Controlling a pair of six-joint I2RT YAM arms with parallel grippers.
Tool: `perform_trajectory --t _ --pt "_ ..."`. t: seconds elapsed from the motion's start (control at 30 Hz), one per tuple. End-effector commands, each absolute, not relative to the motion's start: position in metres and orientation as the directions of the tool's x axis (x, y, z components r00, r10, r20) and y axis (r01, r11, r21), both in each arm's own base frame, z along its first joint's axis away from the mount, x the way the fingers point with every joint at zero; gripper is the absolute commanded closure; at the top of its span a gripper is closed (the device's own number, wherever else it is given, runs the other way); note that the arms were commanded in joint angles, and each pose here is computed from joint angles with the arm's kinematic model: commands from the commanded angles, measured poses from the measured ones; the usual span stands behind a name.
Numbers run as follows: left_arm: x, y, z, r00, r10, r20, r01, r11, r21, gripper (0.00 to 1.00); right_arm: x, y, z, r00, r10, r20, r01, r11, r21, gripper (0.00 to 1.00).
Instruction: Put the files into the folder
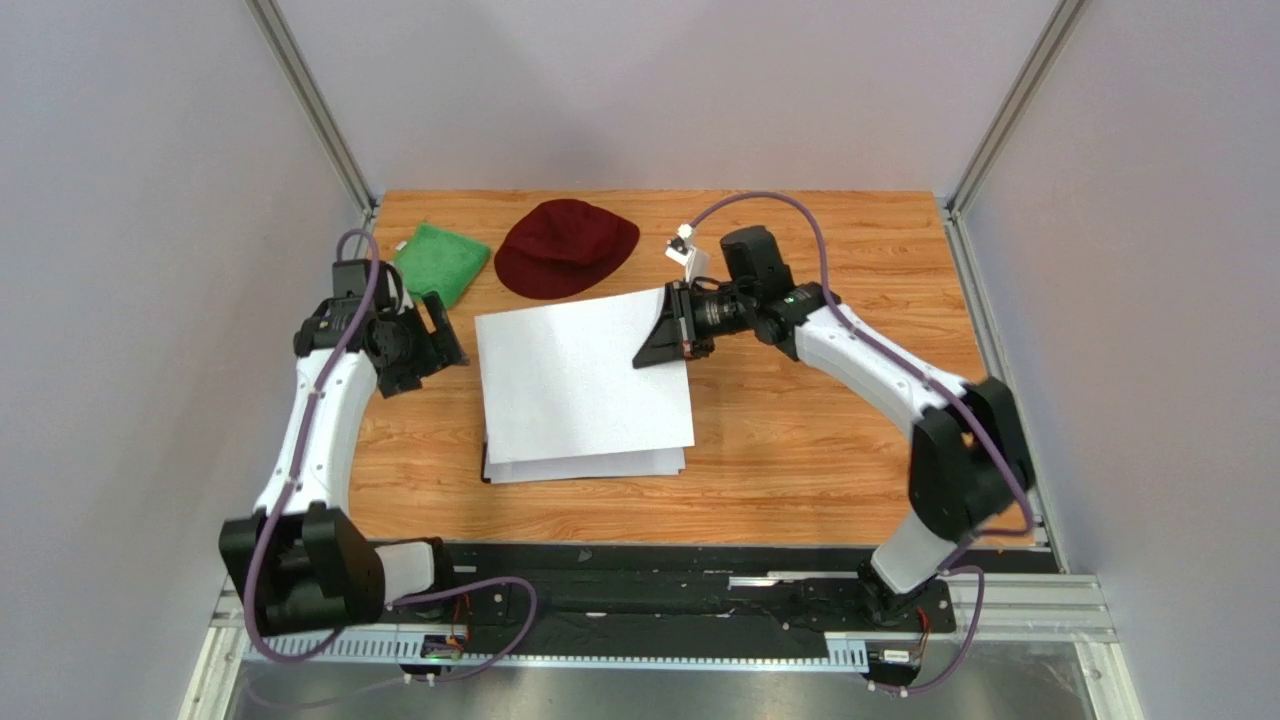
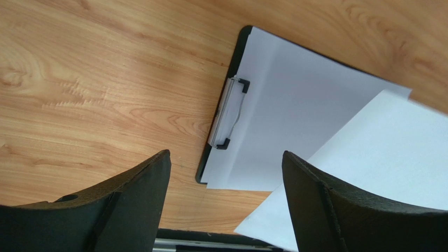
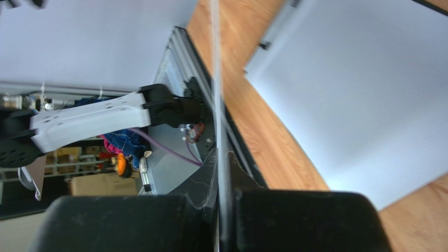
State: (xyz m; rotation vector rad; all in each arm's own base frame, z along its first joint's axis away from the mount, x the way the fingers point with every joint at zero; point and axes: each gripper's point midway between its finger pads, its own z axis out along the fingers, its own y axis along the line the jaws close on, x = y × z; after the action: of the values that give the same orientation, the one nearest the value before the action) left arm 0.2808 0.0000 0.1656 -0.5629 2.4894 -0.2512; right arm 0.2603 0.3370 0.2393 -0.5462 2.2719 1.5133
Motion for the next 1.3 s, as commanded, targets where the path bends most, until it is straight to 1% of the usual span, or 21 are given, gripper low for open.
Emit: perform_trajectory --t 0.0,0.03,0.07,0.1,0.17,0.2,0.27,0.33,0.4,0.43,0.5,0.67,0.7,0.77,0.8,0.93,1.1,1.27 --pt "0.304 -0.014 0.142 -0.839 -0.298 -0.456 -0.223 0.952 -0.212 0.16 0.264 0.324 0.163 -0.9 -0.278 -0.337 -0.425 0.376 0.824 1.0" --pt "0.306 -0.015 0.136 -0.854 -0.272 -0.444 -0.211 0.96 -0.183 0.17 0.27 0.322 0.135 -0.888 -0.314 -0.337 -0.446 0.407 0.797 1.0" --pt "0.307 -0.015 0.123 -0.878 -0.247 -0.411 -0.198 0.967 -0.159 0.17 0.272 0.322 0.125 -0.883 -0.332 -0.332 -0.453 0.418 0.787 1.0" --pt "0.309 -0.014 0.117 -0.885 -0.237 -0.401 -0.194 0.97 -0.146 0.17 0.278 0.319 0.117 -0.885 -0.337 -0.322 -0.45 0.439 0.778 1.0" --pt "0.311 -0.014 0.104 -0.9 -0.224 -0.373 -0.187 0.973 -0.132 0.17 0.294 0.315 0.094 -0.903 -0.316 -0.291 -0.42 0.51 0.751 1.0" --pt "0.31 -0.014 0.1 -0.905 -0.215 -0.366 -0.18 0.975 -0.128 0.17 0.303 0.313 0.091 -0.911 -0.289 -0.295 -0.408 0.519 0.751 1.0" --pt "0.313 -0.015 0.091 -0.913 -0.197 -0.358 -0.163 0.979 -0.123 0.22 0.312 0.307 0.081 -0.921 -0.26 -0.289 -0.389 0.582 0.714 1.0" --pt "0.315 -0.018 0.087 -0.916 -0.191 -0.353 -0.153 0.979 -0.133 0.3 0.318 0.305 0.079 -0.927 -0.237 -0.29 -0.375 0.61 0.698 1.0" --pt "0.317 -0.021 0.081 -0.923 -0.166 -0.347 -0.124 0.982 -0.14 0.3 0.321 0.308 0.079 -0.937 -0.209 -0.281 -0.349 0.617 0.705 1.0" --pt "0.316 -0.031 0.077 -0.933 -0.126 -0.338 -0.084 0.987 -0.136 0.3 0.322 0.308 0.079 -0.941 -0.2 -0.274 -0.338 0.619 0.709 1.0" --pt "0.315 -0.034 0.065 -0.954 -0.084 -0.288 -0.057 0.993 -0.099 0.3 0.325 0.311 0.078 -0.949 -0.175 -0.262 -0.312 0.625 0.715 1.0" --pt "0.307 -0.037 0.039 -0.978 -0.028 -0.207 -0.018 0.999 -0.051 0.3 0.33 0.318 0.074 -0.962 -0.137 -0.237 -0.271 0.615 0.74 1.0" --pt "0.306 -0.035 0.036 -0.981 -0.022 -0.192 -0.015 0.999 -0.038 0.35 0.33 0.321 0.074 -0.96 -0.142 -0.241 -0.277 0.607 0.745 1.0" --pt "0.297 -0.035 0.029 -0.988 -0.003 -0.155 0.0 1.0 -0.019 0.37 0.331 0.321 0.073 -0.96 -0.139 -0.244 -0.277 0.613 0.74 1.0" --pt "0.296 -0.03 0.027 -0.988 0.005 -0.157 0.002 1.0 0.019 0.37 0.331 0.321 0.073 -0.96 -0.142 -0.243 -0.278 0.612 0.74 1.0" --pt "0.303 -0.035 0.028 -0.986 0.017 -0.163 0.014 1.0 0.02 0.39 0.331 0.32 0.071 -0.959 -0.141 -0.245 -0.279 0.614 0.739 1.0" --pt "0.297 -0.039 0.018 -0.993 0.04 -0.115 0.037 0.999 0.029 0.43 0.33 0.32 0.07 -0.959 -0.14 -0.245 -0.278 0.614 0.739 1.0" --pt "0.293 -0.044 0.011 -0.995 0.047 -0.083 0.047 0.999 0.001 0.4 0.333 0.322 0.069 -0.96 -0.139 -0.242 -0.275 0.614 0.74 1.0"
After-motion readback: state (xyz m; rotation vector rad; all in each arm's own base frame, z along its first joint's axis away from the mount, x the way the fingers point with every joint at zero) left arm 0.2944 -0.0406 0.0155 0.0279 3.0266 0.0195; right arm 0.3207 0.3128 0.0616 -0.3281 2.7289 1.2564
